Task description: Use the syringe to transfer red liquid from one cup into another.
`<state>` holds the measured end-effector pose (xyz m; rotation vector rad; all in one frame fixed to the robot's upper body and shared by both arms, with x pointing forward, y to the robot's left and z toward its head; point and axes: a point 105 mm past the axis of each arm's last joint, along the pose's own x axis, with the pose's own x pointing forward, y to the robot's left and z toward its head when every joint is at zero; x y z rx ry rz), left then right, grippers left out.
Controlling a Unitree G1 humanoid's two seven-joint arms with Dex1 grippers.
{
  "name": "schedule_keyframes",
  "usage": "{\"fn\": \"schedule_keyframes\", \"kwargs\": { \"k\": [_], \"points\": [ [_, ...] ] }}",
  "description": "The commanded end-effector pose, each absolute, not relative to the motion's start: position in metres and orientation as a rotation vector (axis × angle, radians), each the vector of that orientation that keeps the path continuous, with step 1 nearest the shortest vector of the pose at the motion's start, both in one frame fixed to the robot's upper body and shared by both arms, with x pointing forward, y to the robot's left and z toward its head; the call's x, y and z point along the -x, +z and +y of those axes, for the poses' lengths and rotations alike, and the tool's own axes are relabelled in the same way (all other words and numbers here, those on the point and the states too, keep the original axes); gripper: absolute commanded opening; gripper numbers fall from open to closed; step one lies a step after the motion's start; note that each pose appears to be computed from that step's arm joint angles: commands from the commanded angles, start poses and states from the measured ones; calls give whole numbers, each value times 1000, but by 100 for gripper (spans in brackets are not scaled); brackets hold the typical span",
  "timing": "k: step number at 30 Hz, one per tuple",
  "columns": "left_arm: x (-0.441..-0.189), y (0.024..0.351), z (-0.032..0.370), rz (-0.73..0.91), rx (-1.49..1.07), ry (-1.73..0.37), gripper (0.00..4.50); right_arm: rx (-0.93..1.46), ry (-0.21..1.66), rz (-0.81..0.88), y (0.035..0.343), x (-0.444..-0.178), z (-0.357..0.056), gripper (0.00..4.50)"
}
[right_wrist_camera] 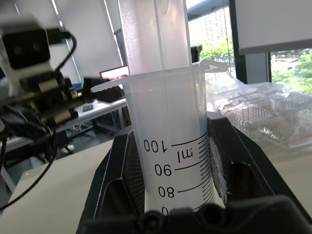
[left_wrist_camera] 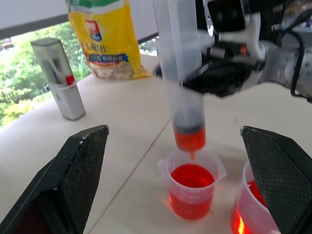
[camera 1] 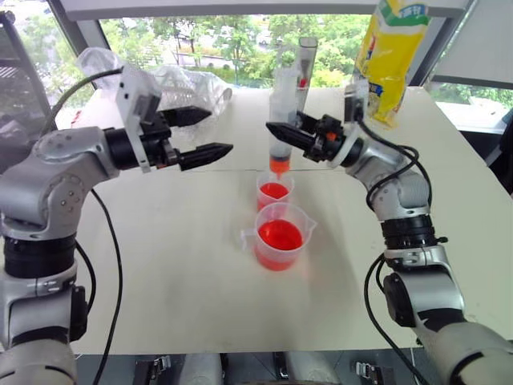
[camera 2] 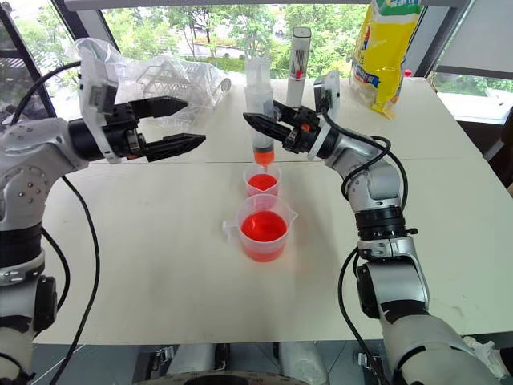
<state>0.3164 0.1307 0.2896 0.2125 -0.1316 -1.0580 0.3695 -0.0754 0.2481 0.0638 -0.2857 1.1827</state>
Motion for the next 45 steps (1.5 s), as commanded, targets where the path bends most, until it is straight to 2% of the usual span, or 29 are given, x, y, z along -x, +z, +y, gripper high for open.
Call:
{"fn": "schedule_keyframes", "kwargs": {
  "k": [1, 5, 10, 15, 25, 28, 31, 32, 33, 34, 35, 45],
  "points": [
    [-315, 311, 126, -209, -229, -1058, 444, -43, 1191, -364, 264, -365, -75, 140],
    [-327, 336, 110, -280, -179, -1076, 444, -37, 1193, -368, 262, -363, -73, 140],
    [-340, 352, 83, -319, -147, -1123, 444, -26, 1193, -364, 258, -362, -71, 140],
    [-346, 352, 65, -315, -141, -1177, 444, -21, 1189, -357, 255, -361, -72, 140],
    [-358, 352, 53, -309, -114, -1201, 444, -12, 1192, -355, 253, -359, -70, 140],
    [-358, 350, 52, -304, -111, -1215, 363, -11, 1192, -356, 253, -359, -70, 140],
    [-357, 350, 50, -304, -101, -1228, 212, -11, 1195, -356, 253, -359, -69, 140],
    [-356, 350, 49, -304, -97, -1235, 173, -10, 1196, -355, 253, -359, -68, 140],
    [-355, 350, 48, -303, -95, -1240, 108, -10, 1197, -354, 253, -359, -68, 140],
    [-355, 350, 47, -304, -93, -1243, 72, -9, 1197, -354, 252, -359, -68, 140],
    [-355, 350, 46, -303, -93, -1246, 7, -9, 1198, -353, 252, -359, -68, 140],
    [-351, 333, 43, -237, -122, -1292, 7, -12, 1202, -365, 258, -358, -68, 140]
  ]
}}
